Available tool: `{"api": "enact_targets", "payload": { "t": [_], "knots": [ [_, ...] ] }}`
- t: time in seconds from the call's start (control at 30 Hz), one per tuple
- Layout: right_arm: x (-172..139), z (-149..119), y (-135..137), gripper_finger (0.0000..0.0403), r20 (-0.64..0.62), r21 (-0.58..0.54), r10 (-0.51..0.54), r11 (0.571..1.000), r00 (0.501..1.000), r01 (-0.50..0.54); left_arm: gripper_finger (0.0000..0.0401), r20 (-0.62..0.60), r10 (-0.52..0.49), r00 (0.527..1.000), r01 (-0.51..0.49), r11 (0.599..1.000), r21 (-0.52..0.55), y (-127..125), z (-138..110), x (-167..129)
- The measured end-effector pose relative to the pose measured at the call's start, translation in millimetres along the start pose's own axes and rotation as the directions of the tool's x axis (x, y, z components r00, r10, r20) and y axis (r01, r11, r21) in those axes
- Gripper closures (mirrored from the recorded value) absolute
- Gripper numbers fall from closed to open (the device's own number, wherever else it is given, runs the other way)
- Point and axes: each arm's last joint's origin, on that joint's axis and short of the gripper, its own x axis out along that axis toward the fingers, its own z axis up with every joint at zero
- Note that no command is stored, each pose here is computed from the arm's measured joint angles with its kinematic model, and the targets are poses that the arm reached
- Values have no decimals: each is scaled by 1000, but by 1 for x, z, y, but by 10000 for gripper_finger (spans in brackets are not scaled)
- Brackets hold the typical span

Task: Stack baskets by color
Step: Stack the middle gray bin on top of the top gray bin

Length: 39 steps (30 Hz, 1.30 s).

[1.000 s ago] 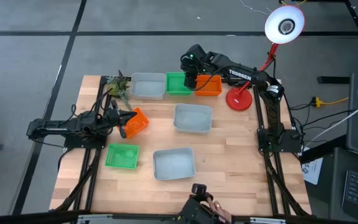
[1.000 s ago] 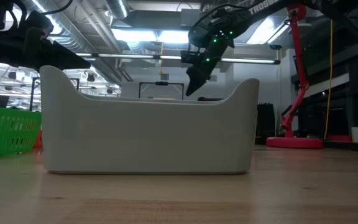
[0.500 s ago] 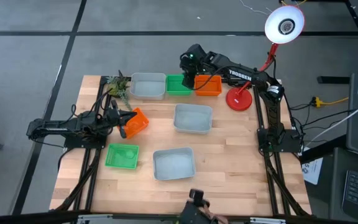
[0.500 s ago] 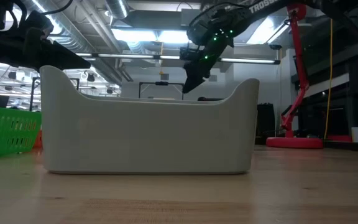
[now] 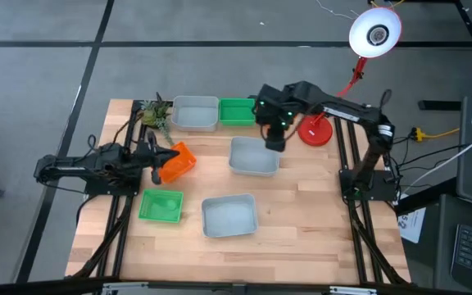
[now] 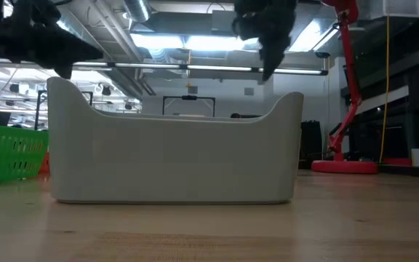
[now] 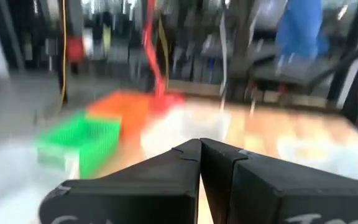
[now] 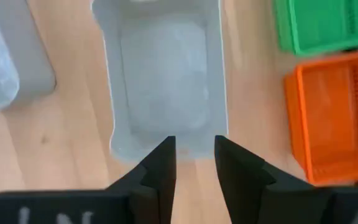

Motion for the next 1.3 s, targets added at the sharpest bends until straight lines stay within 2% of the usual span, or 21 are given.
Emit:
{"api": "enact_targets", "payload": {
  "t": [0.13,0.23,0.33,0.4,0.5,0.57,0.77,0.87,1.0,1.2,1.3],
  "knots": [
    [-23,-11,13,302,39,-30,-6,1000,999,7,401,-215,30,976,-47,996,-78,-2,4,4],
    [-35,-16,19,303,82,-47,1,999,997,3,401,-277,39,960,-72,991,-111,-4,13,12],
    [-41,-19,20,303,93,-47,-6,999,996,11,401,-328,34,944,-70,993,-97,-8,18,22],
    [-41,-22,20,303,70,-46,-4,999,998,7,401,-348,37,937,-73,993,-90,-10,23,28],
    [-43,-36,23,303,-63,-38,15,999,998,-18,401,-364,29,931,-65,994,-89,-13,34,37],
    [-47,-43,23,303,-96,-14,17,1000,995,-19,401,-374,29,927,-66,994,-86,-16,44,47],
    [-71,-59,27,303,35,-11,3,1000,999,-2,401,-406,9,914,-19,1000,-21,-25,78,88],
    [-75,-66,28,303,149,-40,-10,999,989,16,401,-428,6,904,19,998,52,-28,92,115],
    [-59,-79,28,303,203,0,-20,1000,979,21,401,-443,22,896,34,992,118,-31,103,144],
    [15,-114,26,303,-39,152,-51,987,998,56,401,-527,34,849,43,990,132,-33,104,152],
    [52,-122,24,303,-52,213,-53,975,997,63,401,-555,39,831,45,990,137,-32,102,150]
  ]
}}
